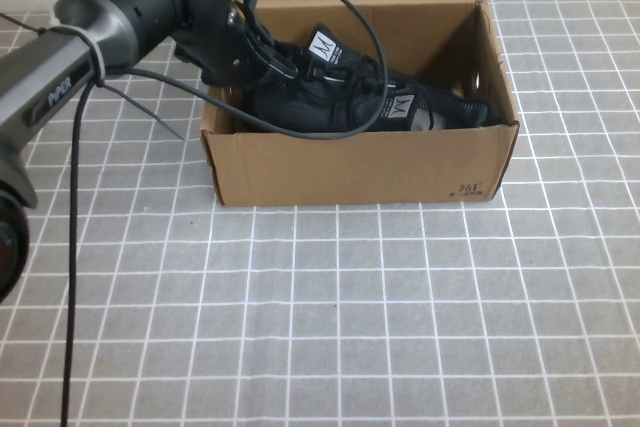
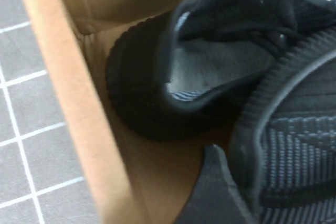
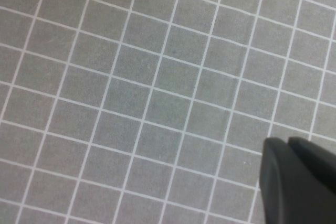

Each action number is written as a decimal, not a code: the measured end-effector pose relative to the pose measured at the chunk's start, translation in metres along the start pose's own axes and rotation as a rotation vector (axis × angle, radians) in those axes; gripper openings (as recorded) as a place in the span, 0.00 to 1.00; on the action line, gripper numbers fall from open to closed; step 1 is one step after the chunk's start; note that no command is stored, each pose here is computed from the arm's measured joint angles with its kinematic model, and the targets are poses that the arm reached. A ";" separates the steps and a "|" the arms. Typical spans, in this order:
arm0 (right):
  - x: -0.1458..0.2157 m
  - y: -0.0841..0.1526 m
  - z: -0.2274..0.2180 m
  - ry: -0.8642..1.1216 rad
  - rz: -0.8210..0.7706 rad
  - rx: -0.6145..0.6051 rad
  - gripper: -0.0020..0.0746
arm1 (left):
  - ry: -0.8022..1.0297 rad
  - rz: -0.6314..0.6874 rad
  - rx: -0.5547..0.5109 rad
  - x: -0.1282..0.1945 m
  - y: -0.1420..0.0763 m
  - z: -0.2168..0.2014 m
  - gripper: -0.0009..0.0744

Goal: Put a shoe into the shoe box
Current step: Place the shoe in the shoe box

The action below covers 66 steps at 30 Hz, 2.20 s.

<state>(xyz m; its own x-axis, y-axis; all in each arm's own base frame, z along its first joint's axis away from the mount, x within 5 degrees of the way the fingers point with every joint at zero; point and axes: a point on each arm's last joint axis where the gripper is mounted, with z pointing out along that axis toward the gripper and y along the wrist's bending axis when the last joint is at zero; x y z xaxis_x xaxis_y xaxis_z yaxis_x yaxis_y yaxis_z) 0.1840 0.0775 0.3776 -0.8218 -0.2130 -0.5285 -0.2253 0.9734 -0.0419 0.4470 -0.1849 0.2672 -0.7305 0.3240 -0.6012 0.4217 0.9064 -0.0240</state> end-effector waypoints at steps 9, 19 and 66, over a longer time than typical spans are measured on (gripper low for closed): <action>0.000 0.000 0.000 -0.001 0.001 -0.002 0.01 | 0.013 -0.064 0.042 0.003 0.004 0.006 0.58; 0.000 0.000 0.000 -0.005 -0.002 -0.003 0.01 | 0.061 -0.072 0.054 0.007 0.003 0.008 0.58; 0.001 0.004 0.003 0.005 -0.019 -0.040 0.01 | 0.239 -0.204 0.051 0.018 0.003 -0.027 0.12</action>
<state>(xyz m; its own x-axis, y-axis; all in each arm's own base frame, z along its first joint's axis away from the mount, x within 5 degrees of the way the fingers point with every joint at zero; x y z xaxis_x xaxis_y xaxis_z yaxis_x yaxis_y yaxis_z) 0.1835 0.0813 0.3742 -0.8195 -0.2319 -0.5241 -0.2618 0.9650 -0.0177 0.4205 -0.1695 0.2784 -0.9057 0.1964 -0.3756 0.2751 0.9465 -0.1685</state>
